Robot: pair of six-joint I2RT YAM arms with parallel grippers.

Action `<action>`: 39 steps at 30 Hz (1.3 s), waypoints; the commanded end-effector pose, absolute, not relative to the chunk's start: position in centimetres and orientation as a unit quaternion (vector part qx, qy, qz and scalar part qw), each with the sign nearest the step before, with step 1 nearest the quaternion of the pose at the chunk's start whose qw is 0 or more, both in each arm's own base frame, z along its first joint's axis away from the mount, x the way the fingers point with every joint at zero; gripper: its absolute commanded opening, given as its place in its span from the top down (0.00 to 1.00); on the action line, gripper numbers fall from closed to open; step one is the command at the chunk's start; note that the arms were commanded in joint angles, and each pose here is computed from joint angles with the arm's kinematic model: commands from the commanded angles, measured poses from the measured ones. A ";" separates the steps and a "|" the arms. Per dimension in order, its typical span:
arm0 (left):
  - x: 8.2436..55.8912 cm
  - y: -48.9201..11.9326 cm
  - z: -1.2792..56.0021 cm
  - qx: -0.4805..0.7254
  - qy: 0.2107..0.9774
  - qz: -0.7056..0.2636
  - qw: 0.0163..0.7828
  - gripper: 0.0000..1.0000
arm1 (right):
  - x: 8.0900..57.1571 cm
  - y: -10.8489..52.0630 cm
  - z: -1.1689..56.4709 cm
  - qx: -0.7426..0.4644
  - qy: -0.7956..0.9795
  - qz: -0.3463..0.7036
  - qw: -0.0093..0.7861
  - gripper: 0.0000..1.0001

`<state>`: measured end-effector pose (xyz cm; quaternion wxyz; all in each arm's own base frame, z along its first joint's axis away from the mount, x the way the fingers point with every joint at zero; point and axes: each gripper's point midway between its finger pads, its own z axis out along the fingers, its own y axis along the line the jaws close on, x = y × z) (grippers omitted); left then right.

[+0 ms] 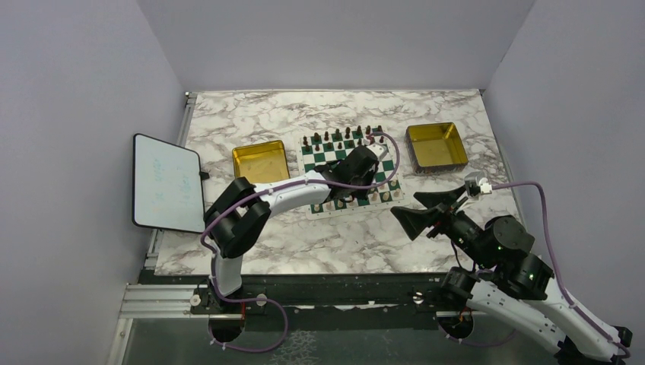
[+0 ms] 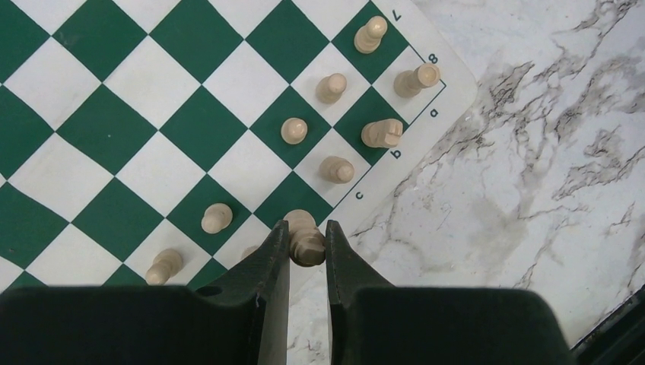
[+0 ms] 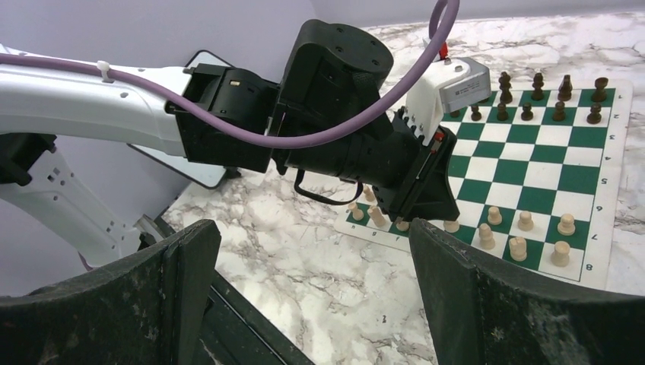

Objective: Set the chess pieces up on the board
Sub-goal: Place the chess piece on the chessboard.

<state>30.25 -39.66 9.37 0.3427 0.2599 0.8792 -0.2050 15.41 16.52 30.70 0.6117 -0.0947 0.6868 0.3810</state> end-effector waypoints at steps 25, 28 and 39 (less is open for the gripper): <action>29.9 -40.2 6.4 0.274 0.873 -0.216 0.340 0.93 | 15.5 15.5 31.2 -0.078 0.685 0.373 0.621 0.00; 29.9 -40.2 6.2 0.274 0.874 -0.216 0.338 0.93 | 15.5 15.5 31.3 -0.079 0.684 0.373 0.622 0.00; 29.7 -40.0 4.9 0.279 0.877 -0.212 0.328 0.88 | 15.5 15.4 31.1 -0.080 0.687 0.370 0.621 0.00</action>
